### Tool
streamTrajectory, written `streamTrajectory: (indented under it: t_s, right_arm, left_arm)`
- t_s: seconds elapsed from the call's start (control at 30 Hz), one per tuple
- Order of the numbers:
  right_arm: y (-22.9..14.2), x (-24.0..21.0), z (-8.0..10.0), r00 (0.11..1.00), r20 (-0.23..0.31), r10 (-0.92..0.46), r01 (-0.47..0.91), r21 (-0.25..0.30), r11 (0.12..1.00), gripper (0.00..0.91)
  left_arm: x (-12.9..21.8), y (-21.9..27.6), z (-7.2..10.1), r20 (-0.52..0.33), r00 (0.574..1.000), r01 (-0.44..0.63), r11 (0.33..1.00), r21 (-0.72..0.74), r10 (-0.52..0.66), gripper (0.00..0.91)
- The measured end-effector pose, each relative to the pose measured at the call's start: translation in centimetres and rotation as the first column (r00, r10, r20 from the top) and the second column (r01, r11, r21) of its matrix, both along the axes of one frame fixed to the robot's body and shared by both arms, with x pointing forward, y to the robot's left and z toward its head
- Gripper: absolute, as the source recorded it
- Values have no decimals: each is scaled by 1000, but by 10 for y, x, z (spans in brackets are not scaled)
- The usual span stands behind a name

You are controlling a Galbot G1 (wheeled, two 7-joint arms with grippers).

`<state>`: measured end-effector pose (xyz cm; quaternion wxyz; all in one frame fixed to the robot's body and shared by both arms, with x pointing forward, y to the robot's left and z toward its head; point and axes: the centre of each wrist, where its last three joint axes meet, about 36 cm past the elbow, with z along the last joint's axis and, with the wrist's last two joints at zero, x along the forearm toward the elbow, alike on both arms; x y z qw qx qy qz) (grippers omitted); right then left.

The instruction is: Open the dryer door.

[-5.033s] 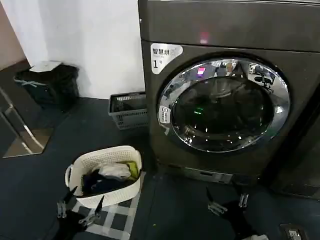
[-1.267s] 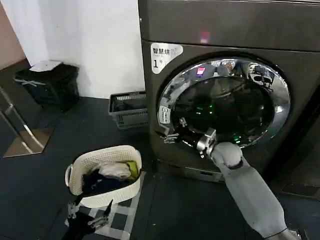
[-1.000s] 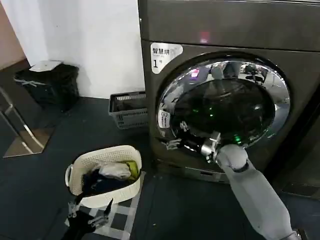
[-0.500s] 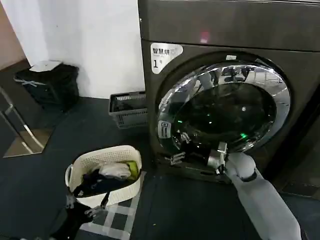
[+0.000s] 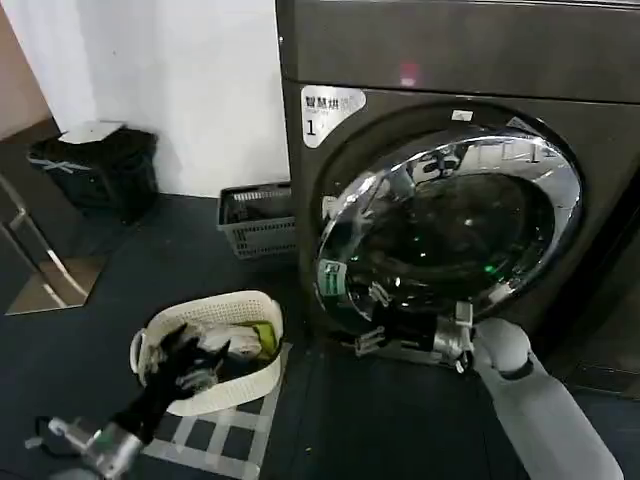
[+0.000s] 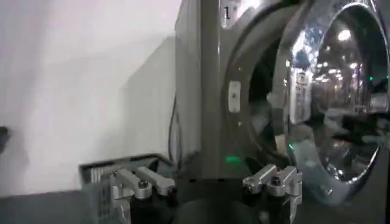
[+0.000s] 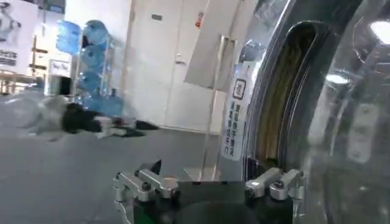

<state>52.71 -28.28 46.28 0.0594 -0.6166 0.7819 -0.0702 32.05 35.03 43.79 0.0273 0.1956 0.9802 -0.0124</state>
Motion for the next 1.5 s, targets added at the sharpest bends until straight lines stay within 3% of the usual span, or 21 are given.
streamTrajectory:
  t_s: [0.63, 0.77, 1.13, 1.5]
  right_arm:
    - [-28, -35, -2, 998, 9, 55, -55, -14, 998, 907]
    - [-34, -44, -1, 996, 1, 88, -88, 1, 996, 907]
    - [-47, -64, -8, 989, -16, 149, -149, -23, 988, 907]
    - [-70, -82, -22, 994, -43, 101, -101, -11, 995, 907]
  left_arm:
    - [104, 3, 2, 39, 982, 188, 981, -40, -187, 907]
    - [122, -3, 1, 42, 968, 247, 969, -18, -246, 907]
    - [166, -25, -4, 35, 931, 366, 929, -57, -364, 907]
    - [211, -62, 9, 39, 883, 469, 882, -51, -467, 907]
